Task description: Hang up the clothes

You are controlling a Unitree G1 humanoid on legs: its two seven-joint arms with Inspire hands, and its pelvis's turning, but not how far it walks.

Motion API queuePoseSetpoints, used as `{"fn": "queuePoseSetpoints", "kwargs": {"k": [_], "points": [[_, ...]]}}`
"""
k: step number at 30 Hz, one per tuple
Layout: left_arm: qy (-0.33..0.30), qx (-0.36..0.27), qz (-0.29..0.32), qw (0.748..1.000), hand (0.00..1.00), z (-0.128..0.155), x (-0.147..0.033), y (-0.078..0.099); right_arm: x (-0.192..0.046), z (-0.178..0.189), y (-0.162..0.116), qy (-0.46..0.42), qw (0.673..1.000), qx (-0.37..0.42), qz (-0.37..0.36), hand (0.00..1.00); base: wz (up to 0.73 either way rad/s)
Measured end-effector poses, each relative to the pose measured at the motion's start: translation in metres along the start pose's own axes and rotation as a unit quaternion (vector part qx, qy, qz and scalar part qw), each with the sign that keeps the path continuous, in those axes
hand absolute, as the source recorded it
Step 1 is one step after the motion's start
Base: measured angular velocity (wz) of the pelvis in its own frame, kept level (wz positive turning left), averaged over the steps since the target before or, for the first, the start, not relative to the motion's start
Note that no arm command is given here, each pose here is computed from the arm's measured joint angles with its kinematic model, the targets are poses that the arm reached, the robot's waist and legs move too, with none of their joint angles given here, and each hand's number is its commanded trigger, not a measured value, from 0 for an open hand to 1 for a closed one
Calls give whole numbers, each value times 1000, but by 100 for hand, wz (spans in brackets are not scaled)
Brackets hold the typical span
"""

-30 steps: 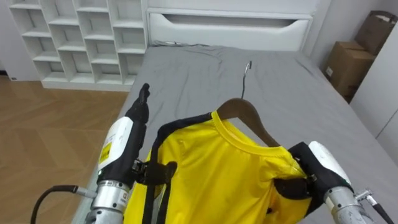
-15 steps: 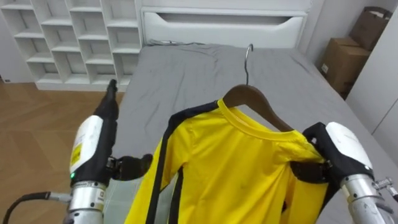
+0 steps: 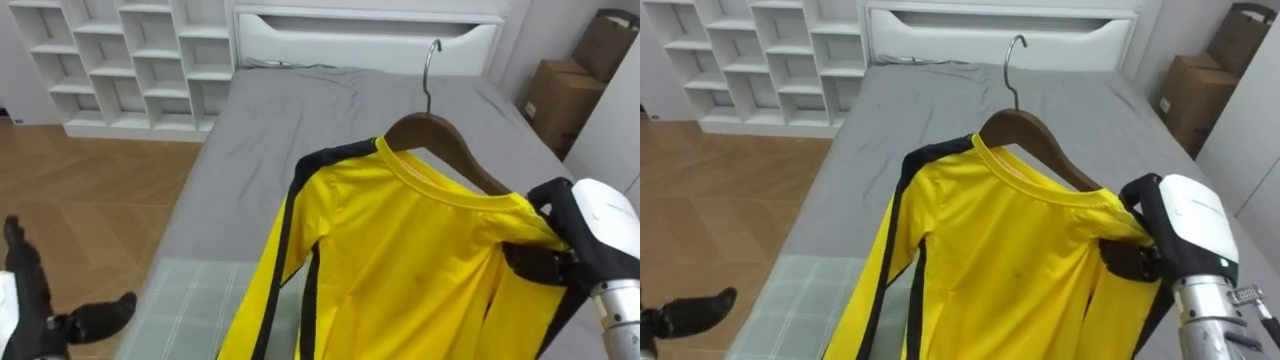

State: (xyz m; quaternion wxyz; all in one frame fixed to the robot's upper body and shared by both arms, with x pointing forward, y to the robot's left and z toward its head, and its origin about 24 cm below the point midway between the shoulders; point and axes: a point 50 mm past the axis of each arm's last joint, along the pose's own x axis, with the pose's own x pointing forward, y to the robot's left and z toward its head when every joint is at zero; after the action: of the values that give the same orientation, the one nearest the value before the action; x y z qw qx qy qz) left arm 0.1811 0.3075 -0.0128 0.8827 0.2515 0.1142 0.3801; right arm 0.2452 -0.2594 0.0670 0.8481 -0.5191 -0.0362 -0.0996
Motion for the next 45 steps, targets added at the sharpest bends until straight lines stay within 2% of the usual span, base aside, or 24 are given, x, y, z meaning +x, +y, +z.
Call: {"fn": "queuePoseSetpoints", "kwargs": {"k": [3,6,12,17,19,25,31,37,45], "points": [[47,-6,43,998,0,-19,-2,10,1,2,-6,-6,1000,-5,-10,100,3],[102,-2,56,993,0,-45,-12,19,3,10,-15,-18,999,-9,-29,100,0],[204,63,54,975,0,-97,-42,31,4,16,-23,-27,999,-7,-47,100,0],[317,110,51,941,0,-142,-79,46,4,23,-30,-32,998,-7,-56,100,-1],[375,130,50,917,0,-162,-103,56,3,25,-33,-35,998,-2,-59,100,0],[475,149,71,865,0,-188,-142,74,-2,28,-33,-39,998,5,-57,100,-5],[540,150,102,822,0,-200,-172,91,-4,34,-37,-50,997,5,-56,100,2],[559,142,76,813,0,-203,-183,87,-4,41,-40,-63,997,4,-50,100,5],[538,118,-1,834,0,-197,-167,60,-4,41,-38,-63,997,3,-37,100,2]]}}
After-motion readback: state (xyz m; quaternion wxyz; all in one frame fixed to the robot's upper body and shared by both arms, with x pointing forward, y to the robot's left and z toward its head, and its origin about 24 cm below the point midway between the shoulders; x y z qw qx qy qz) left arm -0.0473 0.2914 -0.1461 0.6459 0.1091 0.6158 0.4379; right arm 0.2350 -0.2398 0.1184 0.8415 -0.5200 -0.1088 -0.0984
